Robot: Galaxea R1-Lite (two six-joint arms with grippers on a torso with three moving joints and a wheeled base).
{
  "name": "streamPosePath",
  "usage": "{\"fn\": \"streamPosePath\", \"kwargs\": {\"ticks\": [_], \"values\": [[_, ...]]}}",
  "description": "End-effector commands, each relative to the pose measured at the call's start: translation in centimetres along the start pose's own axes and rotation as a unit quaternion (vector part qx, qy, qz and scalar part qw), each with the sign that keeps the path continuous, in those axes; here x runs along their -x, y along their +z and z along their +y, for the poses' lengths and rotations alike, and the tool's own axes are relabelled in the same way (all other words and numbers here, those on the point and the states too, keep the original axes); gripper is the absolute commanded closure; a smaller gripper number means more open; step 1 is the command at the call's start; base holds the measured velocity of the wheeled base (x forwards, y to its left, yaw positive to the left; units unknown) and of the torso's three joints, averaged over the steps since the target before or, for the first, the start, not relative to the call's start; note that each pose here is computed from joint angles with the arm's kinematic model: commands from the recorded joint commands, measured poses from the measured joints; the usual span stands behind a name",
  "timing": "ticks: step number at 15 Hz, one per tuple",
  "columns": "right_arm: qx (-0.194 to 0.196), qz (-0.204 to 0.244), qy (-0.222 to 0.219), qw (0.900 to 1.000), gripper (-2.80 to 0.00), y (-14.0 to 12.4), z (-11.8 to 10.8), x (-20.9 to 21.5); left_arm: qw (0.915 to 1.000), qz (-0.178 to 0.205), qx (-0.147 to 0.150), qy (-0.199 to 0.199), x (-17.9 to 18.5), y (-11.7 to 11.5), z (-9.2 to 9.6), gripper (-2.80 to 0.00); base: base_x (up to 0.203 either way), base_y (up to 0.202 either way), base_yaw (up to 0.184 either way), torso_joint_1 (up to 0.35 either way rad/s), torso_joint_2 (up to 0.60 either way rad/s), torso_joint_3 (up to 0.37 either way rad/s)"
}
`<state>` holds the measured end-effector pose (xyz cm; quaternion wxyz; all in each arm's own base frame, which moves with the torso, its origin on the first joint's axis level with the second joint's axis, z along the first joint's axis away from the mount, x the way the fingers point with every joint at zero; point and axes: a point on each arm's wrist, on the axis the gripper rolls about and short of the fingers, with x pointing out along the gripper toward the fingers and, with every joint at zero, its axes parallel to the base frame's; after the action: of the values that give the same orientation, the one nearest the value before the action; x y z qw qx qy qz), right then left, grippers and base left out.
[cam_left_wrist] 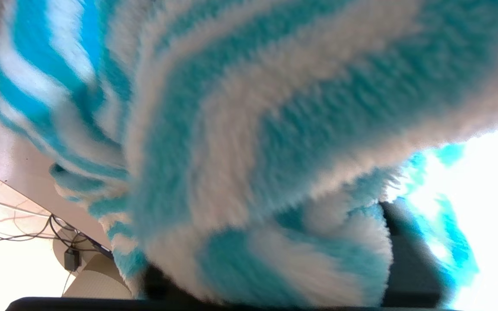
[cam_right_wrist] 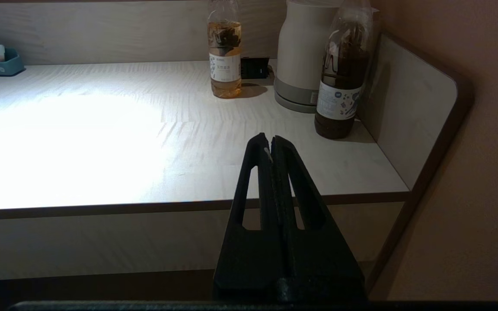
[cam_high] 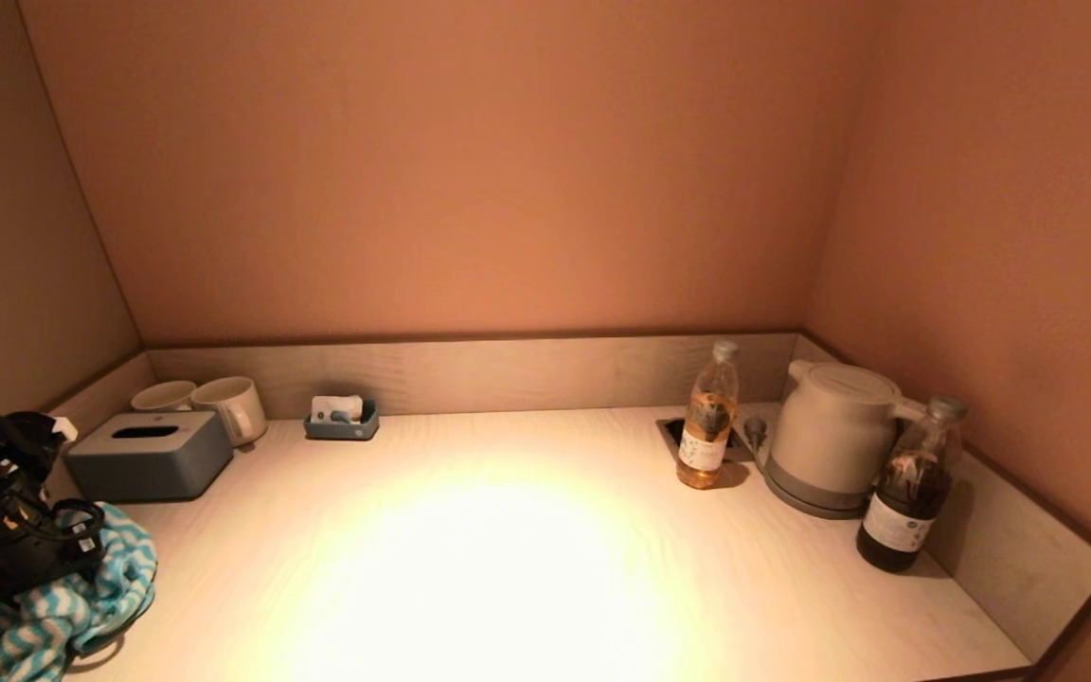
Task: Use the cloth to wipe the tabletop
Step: Pick up the tablecloth
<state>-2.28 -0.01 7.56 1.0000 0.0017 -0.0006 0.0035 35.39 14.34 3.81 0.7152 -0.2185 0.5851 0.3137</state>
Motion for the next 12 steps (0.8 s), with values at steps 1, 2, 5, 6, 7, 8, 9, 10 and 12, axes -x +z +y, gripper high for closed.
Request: {"fn": "streamPosePath", "kwargs": {"ticks": [1, 2, 5, 6, 7, 8, 9, 10, 12], "values": [[-0.001, 0.000, 0.000, 1.000, 0.00, 0.0, 0.0, 0.0, 1.0000, 0.003, 0.001, 0.001, -0.1, -0.1, 0.0, 0.00, 0.000, 0.000, 0.000, 0.000, 0.00, 0.000], [-0.001, 0.000, 0.000, 1.000, 0.00, 0.0, 0.0, 0.0, 1.0000, 0.003, 0.000, 0.001, 0.0, -0.2, 0.0, 0.00, 0.000, 0.000, 0.000, 0.000, 0.00, 0.000], [-0.001, 0.000, 0.000, 1.000, 0.00, 0.0, 0.0, 0.0, 0.9997, -0.003, 0.002, -0.026, 1.7, -0.3, 0.2, 0.00, 0.000, 0.000, 0.000, 0.000, 0.00, 0.000], [0.000, 0.000, 0.000, 1.000, 0.00, 0.0, 0.0, 0.0, 0.9994, -0.004, 0.001, -0.035, 2.3, -0.3, 0.2, 0.00, 0.000, 0.000, 0.000, 0.000, 0.00, 0.000], [0.000, 0.000, 0.000, 1.000, 0.00, 0.0, 0.0, 0.0, 0.9990, -0.011, 0.000, -0.043, 3.3, -0.4, 0.2, 0.00, 0.000, 0.000, 0.000, 0.000, 0.00, 0.000], [-0.001, 0.000, 0.000, 1.000, 0.00, 0.0, 0.0, 0.0, 0.9987, -0.013, -0.002, -0.049, 3.9, -0.6, 0.1, 0.00, 0.000, 0.000, 0.000, 0.000, 0.00, 0.000], [-0.001, 0.000, 0.000, 1.000, 0.00, 0.0, 0.0, 0.0, 0.9977, -0.025, -0.006, -0.063, 5.7, -0.9, 0.1, 0.00, 0.000, 0.000, 0.000, 0.000, 0.00, 0.000], [0.000, 0.000, 0.000, 1.000, 0.00, 0.0, 0.0, 0.0, 0.9953, -0.040, -0.011, -0.087, 8.2, -1.4, 0.1, 0.00, 0.000, 0.000, 0.000, 0.000, 0.00, 0.000], [-0.001, 0.000, 0.000, 1.000, 0.00, 0.0, 0.0, 0.0, 0.9873, -0.058, -0.030, -0.145, 12.8, -3.0, 0.0, 0.00, 0.000, 0.000, 0.000, 0.000, 0.00, 0.000]]}}
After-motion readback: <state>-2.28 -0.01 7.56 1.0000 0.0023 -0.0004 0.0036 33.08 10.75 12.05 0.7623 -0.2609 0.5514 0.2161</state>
